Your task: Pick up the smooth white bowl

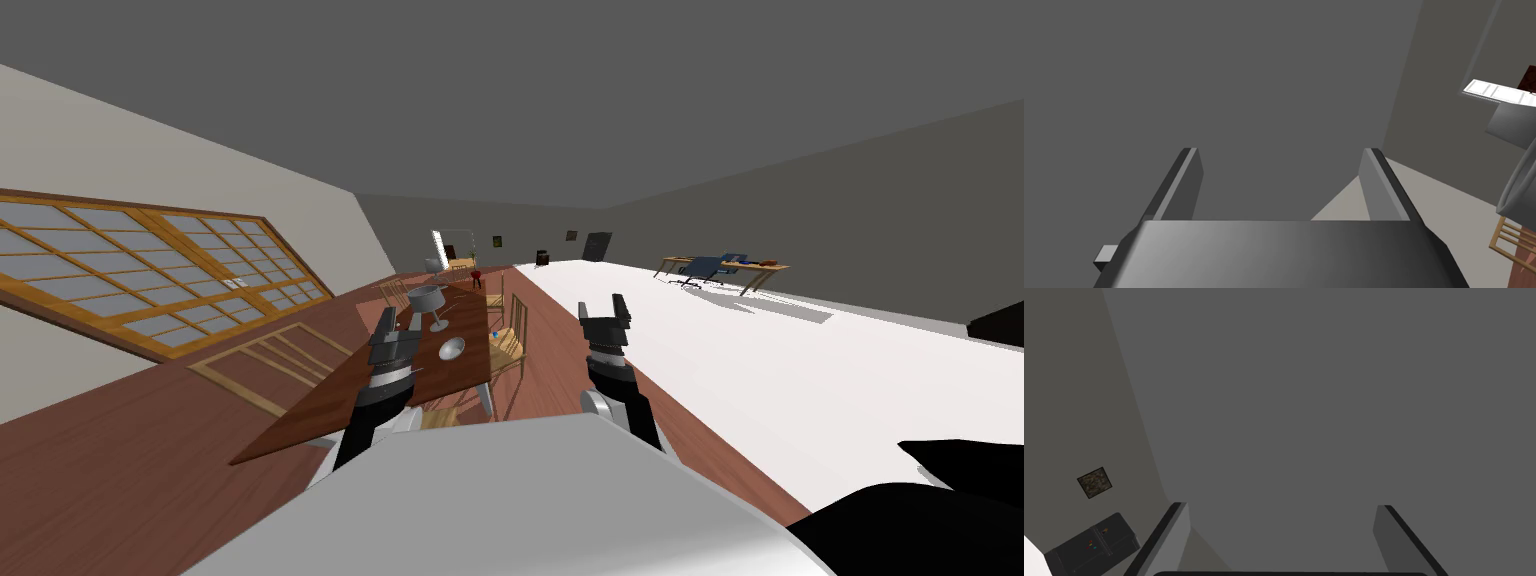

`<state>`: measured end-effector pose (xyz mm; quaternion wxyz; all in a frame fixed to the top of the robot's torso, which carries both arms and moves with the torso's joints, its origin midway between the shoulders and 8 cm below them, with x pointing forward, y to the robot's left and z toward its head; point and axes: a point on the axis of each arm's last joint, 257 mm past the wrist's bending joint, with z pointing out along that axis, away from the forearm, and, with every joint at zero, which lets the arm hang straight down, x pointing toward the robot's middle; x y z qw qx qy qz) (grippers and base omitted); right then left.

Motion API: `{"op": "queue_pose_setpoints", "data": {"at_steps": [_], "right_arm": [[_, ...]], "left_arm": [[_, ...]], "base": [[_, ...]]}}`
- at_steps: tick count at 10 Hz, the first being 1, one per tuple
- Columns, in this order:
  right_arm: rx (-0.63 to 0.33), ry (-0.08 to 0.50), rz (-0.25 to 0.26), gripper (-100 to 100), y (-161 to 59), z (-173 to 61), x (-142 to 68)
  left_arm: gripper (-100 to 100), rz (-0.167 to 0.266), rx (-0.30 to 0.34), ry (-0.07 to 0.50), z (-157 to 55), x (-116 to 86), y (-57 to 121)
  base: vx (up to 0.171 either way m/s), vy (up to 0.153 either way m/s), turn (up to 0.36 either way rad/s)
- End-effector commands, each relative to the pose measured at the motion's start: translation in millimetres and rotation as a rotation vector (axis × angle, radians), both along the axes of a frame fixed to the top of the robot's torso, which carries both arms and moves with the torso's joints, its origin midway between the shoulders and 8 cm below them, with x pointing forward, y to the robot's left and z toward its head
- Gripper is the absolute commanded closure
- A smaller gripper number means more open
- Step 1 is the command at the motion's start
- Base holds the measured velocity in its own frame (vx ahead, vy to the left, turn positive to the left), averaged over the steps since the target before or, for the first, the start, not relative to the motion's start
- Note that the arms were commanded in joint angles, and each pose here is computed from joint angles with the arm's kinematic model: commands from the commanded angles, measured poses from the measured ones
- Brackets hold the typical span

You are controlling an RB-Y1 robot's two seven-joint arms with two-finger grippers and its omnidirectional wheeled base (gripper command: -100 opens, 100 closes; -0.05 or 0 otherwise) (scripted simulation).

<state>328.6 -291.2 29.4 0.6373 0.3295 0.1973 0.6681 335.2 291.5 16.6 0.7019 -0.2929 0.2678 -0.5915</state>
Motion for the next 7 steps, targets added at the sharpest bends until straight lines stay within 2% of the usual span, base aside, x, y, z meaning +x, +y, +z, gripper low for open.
{"op": "queue_pose_setpoints", "data": {"at_steps": [1, 4, 7], "right_arm": [[0.000, 0.000, 0.000, 0, 0.0, 0.0, 0.0], [0.000, 0.000, 0.000, 0, 0.0, 0.0, 0.0], [0.000, 0.000, 0.000, 0, 0.0, 0.0, 0.0]], "left_arm": [[-100, -0.023, 0.019, 0.015, -2.3, 4.6, -3.3], [-100, -0.077, 0.033, 0.062, -11.1, 20.4, -8.9], [-100, -0.128, -0.001, 0.129, -26.2, 44.0, -11.5]], "base": [[-0.008, -0.003, 0.025], [-0.018, -0.013, 0.041], [-0.020, -0.017, 0.057]]}}
